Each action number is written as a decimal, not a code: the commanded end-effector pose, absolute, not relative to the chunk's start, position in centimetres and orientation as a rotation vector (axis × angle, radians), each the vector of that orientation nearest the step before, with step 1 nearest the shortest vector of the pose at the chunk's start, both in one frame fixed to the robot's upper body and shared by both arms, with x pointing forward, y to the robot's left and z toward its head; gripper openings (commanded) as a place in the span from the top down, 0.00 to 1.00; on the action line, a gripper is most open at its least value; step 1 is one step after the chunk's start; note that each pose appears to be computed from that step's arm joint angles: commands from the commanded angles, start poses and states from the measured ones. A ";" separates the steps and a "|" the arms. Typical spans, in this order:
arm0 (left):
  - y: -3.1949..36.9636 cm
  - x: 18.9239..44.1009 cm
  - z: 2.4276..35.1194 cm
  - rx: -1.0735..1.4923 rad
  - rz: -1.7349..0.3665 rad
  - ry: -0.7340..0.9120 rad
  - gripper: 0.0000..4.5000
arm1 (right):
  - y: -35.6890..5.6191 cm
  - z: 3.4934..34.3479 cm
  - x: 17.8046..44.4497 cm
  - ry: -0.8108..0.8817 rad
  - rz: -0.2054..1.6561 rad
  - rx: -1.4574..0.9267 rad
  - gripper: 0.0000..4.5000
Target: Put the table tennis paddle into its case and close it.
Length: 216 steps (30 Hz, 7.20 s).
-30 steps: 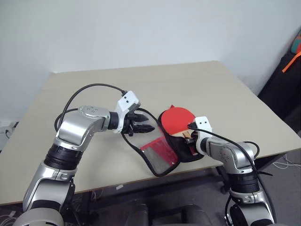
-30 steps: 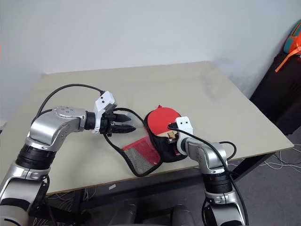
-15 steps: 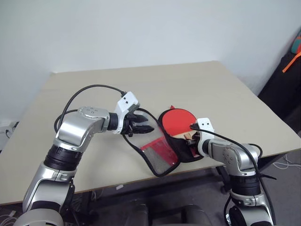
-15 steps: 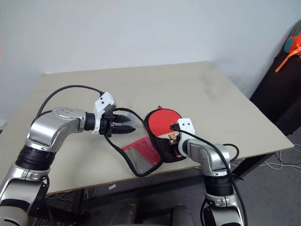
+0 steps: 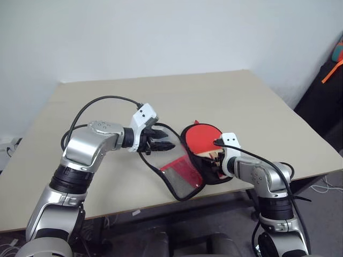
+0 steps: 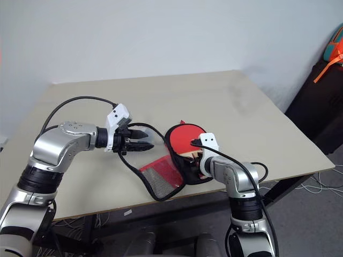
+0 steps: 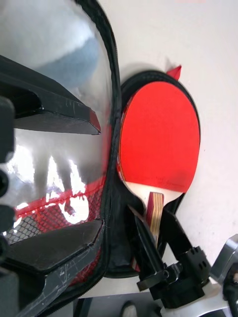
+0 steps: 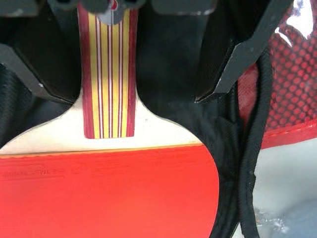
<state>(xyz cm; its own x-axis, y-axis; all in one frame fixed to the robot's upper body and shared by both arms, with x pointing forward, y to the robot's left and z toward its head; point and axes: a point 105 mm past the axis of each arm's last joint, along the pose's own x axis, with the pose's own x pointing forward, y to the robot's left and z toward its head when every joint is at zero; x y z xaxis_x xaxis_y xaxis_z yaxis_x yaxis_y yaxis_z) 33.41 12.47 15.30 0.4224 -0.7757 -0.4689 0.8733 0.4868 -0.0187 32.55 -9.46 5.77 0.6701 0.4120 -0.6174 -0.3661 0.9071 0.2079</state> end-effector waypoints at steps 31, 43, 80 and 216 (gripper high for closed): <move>27.4 31.1 12.7 0.349 -0.758 0.633 0.99 | -12.3 14.1 37.9 0.291 0.414 0.123 0.17; 16.2 32.5 10.0 0.195 -1.026 0.574 0.99 | -14.1 18.6 38.4 0.085 0.368 0.286 0.17; 7.4 33.6 7.2 -0.210 -0.795 0.792 0.24 | -16.9 18.0 38.2 0.010 0.180 0.422 0.17; 8.3 30.2 17.5 -0.093 -1.204 0.573 0.42 | -10.3 13.0 32.2 0.252 0.661 0.061 0.17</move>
<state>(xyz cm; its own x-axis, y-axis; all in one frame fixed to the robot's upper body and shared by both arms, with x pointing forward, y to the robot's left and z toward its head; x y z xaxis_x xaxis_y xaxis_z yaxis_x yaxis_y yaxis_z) 28.23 7.70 16.18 0.1568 -0.9113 -0.3806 0.8152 0.3370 -0.4711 33.02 -11.29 11.90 0.7943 0.5565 -0.2436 -0.5265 0.8307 0.1809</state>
